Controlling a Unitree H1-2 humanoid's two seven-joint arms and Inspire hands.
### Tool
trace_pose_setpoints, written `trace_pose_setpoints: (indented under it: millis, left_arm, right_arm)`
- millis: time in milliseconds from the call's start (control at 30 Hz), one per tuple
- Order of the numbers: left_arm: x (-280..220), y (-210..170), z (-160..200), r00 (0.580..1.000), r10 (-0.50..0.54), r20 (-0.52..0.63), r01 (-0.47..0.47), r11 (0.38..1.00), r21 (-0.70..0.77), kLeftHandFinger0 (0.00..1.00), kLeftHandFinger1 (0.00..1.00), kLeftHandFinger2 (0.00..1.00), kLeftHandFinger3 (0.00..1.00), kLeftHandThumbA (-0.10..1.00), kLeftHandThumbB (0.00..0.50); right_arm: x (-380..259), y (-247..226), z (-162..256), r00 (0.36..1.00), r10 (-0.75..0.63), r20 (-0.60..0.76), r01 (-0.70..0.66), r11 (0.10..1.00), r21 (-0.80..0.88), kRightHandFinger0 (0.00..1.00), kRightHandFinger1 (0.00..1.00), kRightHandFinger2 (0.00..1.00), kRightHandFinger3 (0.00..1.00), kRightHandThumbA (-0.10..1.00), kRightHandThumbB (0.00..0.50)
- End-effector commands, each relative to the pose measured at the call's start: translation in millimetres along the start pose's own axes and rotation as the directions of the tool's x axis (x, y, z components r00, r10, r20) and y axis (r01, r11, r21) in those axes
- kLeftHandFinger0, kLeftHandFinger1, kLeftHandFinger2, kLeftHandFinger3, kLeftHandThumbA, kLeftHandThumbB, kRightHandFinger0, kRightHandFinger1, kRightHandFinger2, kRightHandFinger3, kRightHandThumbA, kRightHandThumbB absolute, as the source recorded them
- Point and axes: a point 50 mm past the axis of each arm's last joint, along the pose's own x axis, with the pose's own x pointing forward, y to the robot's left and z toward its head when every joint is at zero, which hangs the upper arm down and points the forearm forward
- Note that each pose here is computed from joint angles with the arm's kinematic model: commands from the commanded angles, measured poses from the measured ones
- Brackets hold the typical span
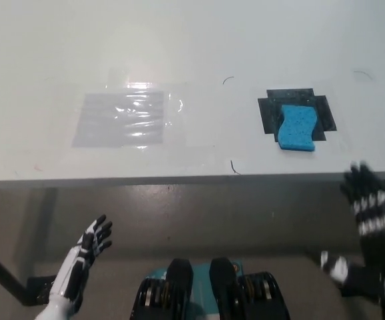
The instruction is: A soft sponge is kept on the balc marked spot on the table infront of the robot and it uses its right hand fist to press down on it and drrags it across the table in a back and forth manner twice to clean it
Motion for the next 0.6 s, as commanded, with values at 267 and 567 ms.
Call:
trace_pose_setpoints:
  millis: [267, 567]
  left_arm:
    - [20.1, 20.1, 21.5, 0.993, 0.057, 0.101, -0.058, 0.998, 0.0, 1.0, 1.0, 1.0, 1.0, 1.0, 0.5]
    - [18.4, 19.6, 24.9, 0.993, 0.07, 0.093, -0.068, 0.997, -0.025, 1.0, 1.0, 1.0, 1.0, 1.0, 0.5]
  right_arm:
    - [30.7, -8.6, -68.6, 0.988, -0.005, -0.157, 0.009, 1.0, 0.022, 1.0, 1.0, 1.0, 1.0, 1.0, 0.156]
    - [30.4, -12.7, -77.2, 0.977, 0.004, -0.213, 0.001, 1.0, 0.022, 1.0, 1.0, 1.0, 1.0, 1.0, 0.128]
